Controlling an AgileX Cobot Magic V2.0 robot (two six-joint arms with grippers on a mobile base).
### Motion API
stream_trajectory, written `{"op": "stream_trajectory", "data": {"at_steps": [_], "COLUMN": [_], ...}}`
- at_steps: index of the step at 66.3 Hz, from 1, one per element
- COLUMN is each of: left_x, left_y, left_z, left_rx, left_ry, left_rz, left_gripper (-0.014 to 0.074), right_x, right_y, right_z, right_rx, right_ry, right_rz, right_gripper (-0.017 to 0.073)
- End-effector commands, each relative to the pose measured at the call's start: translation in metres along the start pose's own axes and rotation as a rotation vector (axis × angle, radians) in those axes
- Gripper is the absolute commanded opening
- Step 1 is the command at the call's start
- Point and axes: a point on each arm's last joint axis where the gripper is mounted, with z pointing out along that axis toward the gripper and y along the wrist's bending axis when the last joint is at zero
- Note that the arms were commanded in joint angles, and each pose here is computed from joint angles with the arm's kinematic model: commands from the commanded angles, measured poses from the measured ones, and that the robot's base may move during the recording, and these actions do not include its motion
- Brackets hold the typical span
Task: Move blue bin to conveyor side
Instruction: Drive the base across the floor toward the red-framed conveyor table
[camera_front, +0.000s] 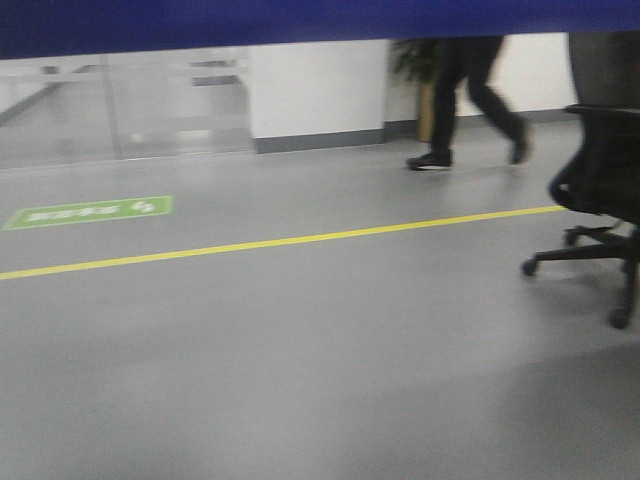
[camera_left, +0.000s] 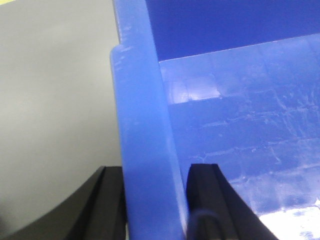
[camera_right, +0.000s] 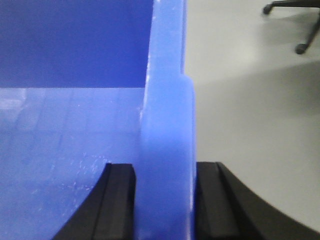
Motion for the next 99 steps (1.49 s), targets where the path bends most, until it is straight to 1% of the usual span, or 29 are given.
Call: {"op": "stream_trajectory", "data": {"at_steps": [1,29,43,50,60,78,85,99], "left_x": [-0.007,-0.007,-0.007,-0.007,-0.008,-0.009,-0.01,-0.01], "left_y": [-0.004,-0.004,-0.001,0.001,0.005,0.015,0.018,0.021], "left_z": [-0.012,-0.012,-0.012,-0.012,-0.012,-0.014,-0.014,-0.015], "left_rx": [0.053,0.05,0.023,0.002,-0.046,-0.161,-0.194,-0.227], "left_ry": [-0.107,-0.107,-0.111,-0.113,-0.119,-0.134,-0.138,-0.142], "left_rz": [0.007,0.008,0.016,0.023,0.037,0.072,0.082,0.092], "left_gripper": [-0.0019,-0.0019,-0.0019,-0.0019,-0.0019,-0.0019,-0.0019,-0.0019], "right_x": [-0.01,-0.01,-0.01,-0.01,-0.01,-0.01,-0.01,-0.01], "right_y": [0.002,0.002,0.002,0.002,0.002,0.002,0.002,0.002], "right_z": [-0.014,-0.014,-0.014,-0.014,-0.014,-0.014,-0.014,-0.014], "right_rx": [-0.022,-0.023,-0.023,-0.023,-0.023,-0.023,-0.023,-0.023], "right_ry": [-0.148,-0.149,-0.149,-0.149,-0.149,-0.149,-0.149,-0.149], "right_rz": [-0.013,-0.013,-0.013,-0.013,-0.013,-0.013,-0.013,-0.013], "right_gripper": [-0.0081,-0.0081,-0.0081,-0.0081,-0.0081,-0.0081,-0.0081,-0.0081]}}
